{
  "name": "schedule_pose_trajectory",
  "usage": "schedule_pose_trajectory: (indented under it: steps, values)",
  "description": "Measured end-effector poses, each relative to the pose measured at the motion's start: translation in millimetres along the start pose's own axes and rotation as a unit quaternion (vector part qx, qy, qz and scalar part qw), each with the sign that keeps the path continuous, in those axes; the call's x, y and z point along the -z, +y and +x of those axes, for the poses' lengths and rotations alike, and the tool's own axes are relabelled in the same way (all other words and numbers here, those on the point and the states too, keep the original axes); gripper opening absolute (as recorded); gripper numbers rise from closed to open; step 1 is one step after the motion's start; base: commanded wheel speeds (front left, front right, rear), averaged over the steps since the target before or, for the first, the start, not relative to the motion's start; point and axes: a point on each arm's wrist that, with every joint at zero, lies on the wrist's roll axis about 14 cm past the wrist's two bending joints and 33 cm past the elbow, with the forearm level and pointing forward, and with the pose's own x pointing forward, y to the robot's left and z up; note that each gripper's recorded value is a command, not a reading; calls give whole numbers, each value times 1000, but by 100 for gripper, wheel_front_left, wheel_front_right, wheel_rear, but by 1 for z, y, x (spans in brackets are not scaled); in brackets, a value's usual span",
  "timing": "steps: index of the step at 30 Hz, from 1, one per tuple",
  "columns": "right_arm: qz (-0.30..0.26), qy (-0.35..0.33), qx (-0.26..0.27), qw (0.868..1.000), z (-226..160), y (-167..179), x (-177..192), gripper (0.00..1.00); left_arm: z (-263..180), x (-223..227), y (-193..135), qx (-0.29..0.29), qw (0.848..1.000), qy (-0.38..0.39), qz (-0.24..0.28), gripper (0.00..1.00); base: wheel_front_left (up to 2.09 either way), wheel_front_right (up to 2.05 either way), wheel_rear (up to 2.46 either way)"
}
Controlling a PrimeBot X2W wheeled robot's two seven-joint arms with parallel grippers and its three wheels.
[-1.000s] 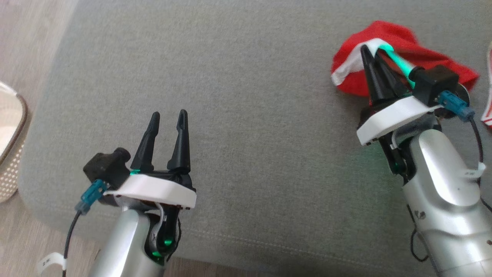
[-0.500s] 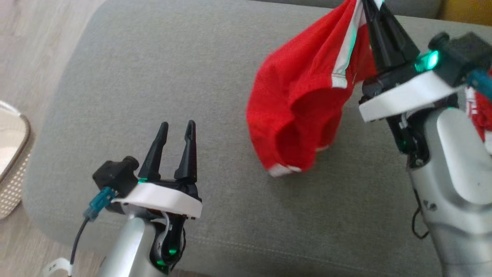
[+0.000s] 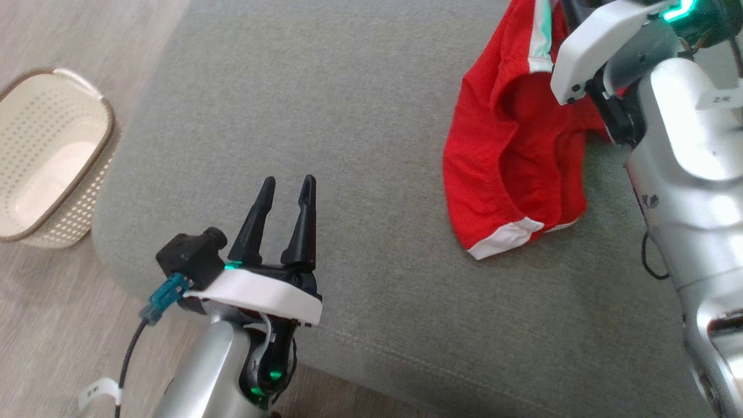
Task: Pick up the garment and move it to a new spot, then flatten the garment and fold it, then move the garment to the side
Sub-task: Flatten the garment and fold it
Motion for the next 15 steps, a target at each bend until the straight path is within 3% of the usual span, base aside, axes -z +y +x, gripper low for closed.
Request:
schedule_pose_trajectory:
  steps: [6,15]
  values:
    - [-17,26,1,1000,13,-1,24,100,0,-2,5,-11,1000,-2,4,100,0,0,0]
    - [-11,-7,37,999,-26,-26,22,100,14,-4,-26,39,999,-10,3,100,0,0,0]
